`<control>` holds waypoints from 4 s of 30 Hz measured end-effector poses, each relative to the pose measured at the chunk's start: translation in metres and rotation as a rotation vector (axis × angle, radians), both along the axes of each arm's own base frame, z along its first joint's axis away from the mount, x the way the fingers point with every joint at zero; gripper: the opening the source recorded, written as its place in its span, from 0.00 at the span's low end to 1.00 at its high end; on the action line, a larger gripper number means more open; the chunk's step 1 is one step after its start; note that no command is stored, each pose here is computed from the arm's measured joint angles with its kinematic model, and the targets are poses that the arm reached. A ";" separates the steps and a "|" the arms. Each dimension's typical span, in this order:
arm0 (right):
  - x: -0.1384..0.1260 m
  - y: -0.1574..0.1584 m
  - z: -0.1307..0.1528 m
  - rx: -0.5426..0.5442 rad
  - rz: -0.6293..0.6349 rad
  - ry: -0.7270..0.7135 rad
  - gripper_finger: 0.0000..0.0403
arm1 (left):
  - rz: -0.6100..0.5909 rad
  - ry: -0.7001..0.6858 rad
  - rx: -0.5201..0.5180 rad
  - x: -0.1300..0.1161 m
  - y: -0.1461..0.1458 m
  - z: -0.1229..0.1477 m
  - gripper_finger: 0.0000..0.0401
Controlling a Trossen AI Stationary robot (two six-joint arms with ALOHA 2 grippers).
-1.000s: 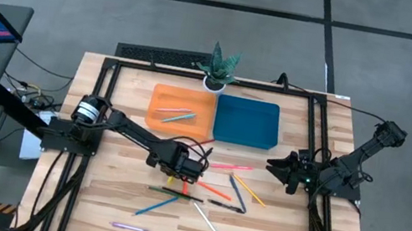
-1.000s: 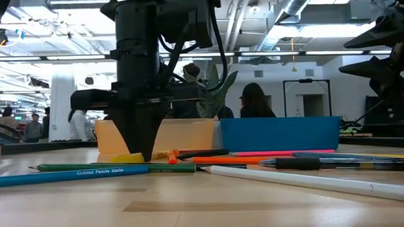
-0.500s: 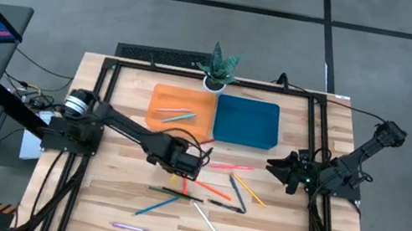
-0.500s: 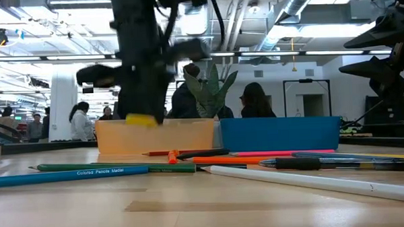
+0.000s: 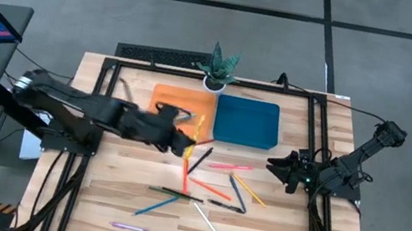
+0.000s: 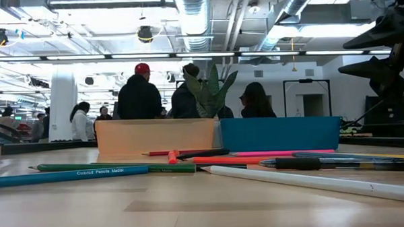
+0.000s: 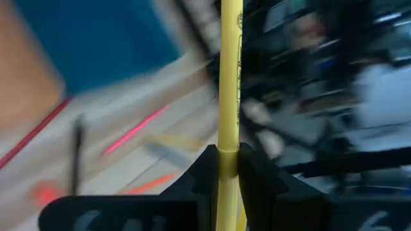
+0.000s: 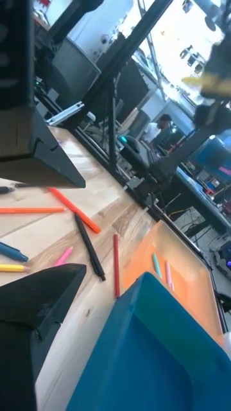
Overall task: Sort pens & pencils
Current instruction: Put the yellow pen into the orange bin
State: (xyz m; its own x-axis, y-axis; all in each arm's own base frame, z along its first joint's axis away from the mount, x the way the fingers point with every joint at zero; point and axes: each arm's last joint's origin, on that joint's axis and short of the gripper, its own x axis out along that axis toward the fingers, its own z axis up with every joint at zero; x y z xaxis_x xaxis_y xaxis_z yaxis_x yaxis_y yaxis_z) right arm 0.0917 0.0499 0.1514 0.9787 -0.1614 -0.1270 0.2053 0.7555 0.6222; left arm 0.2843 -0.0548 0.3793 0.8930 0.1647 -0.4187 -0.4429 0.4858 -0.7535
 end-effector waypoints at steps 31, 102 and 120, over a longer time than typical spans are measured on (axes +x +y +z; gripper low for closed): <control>0.000 0.000 0.000 -0.001 -0.004 0.000 0.56 | -0.444 -0.783 0.546 -0.043 -0.021 0.097 0.09; 0.000 0.000 0.000 0.059 -0.012 -0.010 0.56 | -0.660 1.118 0.393 0.016 0.262 -0.216 0.09; 0.000 0.000 0.000 0.059 -0.012 -0.010 0.56 | -0.641 1.124 0.385 0.016 0.262 -0.216 0.20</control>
State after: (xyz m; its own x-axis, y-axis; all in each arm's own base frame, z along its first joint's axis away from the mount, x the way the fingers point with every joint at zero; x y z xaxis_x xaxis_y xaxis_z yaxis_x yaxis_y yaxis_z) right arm 0.0917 0.0498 0.1513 0.9779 -0.1658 -0.1273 0.2081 0.7150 0.6674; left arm 0.3007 0.2076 0.1636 0.0632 0.1231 -0.9904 -0.3425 0.9348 0.0943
